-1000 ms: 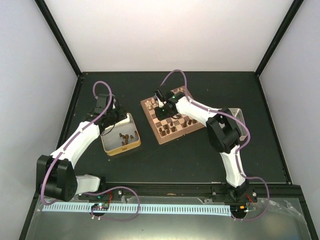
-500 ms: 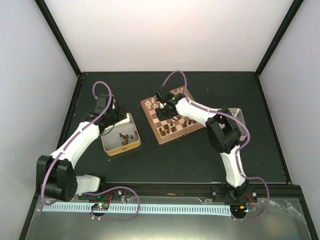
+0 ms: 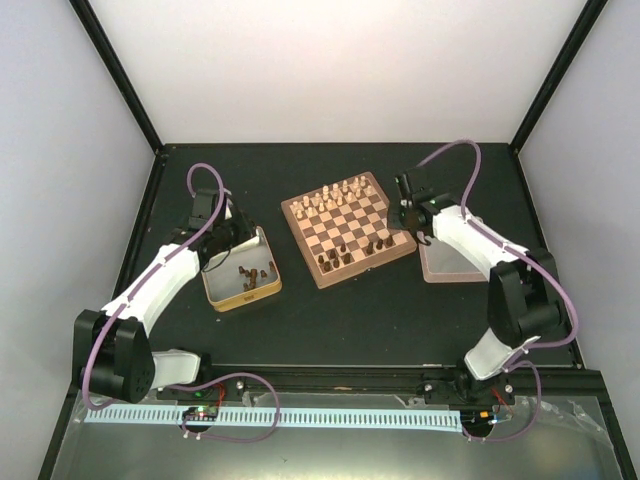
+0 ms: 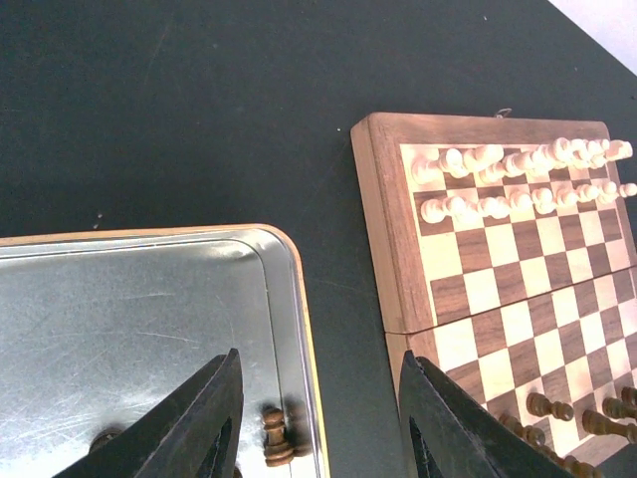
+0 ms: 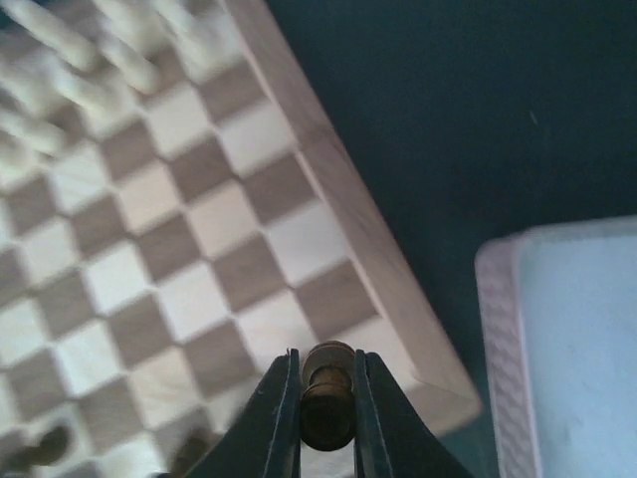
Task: Set up the chess pieces on the board
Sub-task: Place the chess piece on the chessboard.
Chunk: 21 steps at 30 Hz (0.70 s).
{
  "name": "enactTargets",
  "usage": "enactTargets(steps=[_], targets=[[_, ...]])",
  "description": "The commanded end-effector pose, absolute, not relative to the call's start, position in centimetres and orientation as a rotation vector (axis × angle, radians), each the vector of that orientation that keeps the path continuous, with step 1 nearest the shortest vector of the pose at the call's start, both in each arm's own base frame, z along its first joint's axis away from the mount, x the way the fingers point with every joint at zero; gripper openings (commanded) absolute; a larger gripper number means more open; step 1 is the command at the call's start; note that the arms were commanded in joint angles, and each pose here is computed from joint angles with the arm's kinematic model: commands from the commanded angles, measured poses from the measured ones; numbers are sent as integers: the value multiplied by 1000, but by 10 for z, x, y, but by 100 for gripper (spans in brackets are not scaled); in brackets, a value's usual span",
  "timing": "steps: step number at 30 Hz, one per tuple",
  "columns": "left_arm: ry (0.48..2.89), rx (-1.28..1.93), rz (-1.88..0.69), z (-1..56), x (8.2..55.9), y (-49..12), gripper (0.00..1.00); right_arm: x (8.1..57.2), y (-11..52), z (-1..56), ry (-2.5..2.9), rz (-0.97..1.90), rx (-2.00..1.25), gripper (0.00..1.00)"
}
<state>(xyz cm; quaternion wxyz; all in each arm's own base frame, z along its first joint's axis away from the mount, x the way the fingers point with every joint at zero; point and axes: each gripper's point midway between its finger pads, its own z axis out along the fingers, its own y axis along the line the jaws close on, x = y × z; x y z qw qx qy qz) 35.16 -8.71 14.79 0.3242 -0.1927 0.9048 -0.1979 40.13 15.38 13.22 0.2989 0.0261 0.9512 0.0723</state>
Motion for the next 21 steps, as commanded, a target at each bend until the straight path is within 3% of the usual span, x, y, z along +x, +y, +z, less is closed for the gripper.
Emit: enactTargets(steps=[1,13,21], targets=[[2346,-495,-573,154,357,-92,45,385,131,96,2612,131,128,4],[2379,-498,-573,144,358,-94,46,392,132,59,2712,88,128,6],[2383,-500,-572,145,358,-94,46,393,128,59,2721,53,129,19]])
